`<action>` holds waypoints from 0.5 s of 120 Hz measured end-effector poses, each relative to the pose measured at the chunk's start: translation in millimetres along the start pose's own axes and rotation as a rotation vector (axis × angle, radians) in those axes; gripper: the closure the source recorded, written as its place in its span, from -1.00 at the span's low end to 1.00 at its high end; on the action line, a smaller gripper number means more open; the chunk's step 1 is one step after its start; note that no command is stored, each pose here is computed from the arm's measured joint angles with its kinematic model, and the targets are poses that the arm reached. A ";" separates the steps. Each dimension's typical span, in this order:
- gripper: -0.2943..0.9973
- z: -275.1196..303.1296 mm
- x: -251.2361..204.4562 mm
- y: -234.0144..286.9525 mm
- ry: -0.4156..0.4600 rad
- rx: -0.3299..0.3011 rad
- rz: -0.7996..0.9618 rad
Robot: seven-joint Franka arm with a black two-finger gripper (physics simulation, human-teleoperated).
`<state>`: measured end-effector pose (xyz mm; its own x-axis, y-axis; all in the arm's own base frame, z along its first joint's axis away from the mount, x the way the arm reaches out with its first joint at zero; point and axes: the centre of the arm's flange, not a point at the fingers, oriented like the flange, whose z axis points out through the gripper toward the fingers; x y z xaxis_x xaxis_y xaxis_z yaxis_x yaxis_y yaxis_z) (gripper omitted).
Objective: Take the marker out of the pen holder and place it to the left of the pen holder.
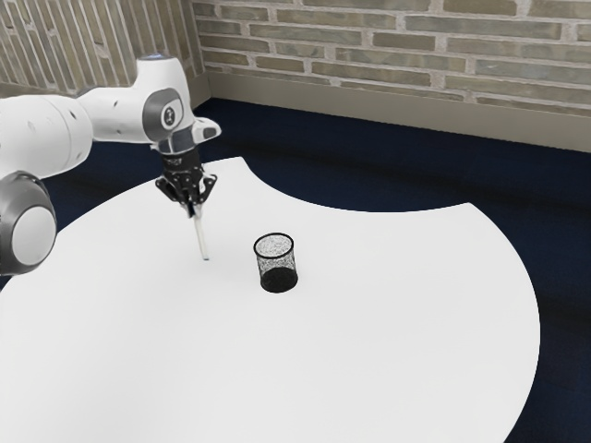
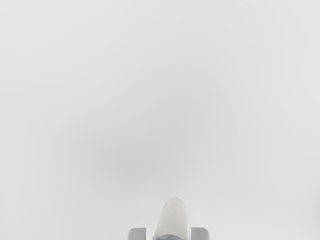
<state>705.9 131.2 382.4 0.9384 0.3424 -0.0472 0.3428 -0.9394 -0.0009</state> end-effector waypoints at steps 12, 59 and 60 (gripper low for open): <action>0.40 5.2 2.2 -0.6 0.000 -0.004 -0.006; -0.39 -172.4 -145.6 109.2 0.134 -0.032 0.248; -0.40 -179.4 -157.8 114.4 0.139 -0.030 0.268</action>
<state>605.1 -27.6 568.9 0.9919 0.0836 0.0958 0.0818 -0.9964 0.0227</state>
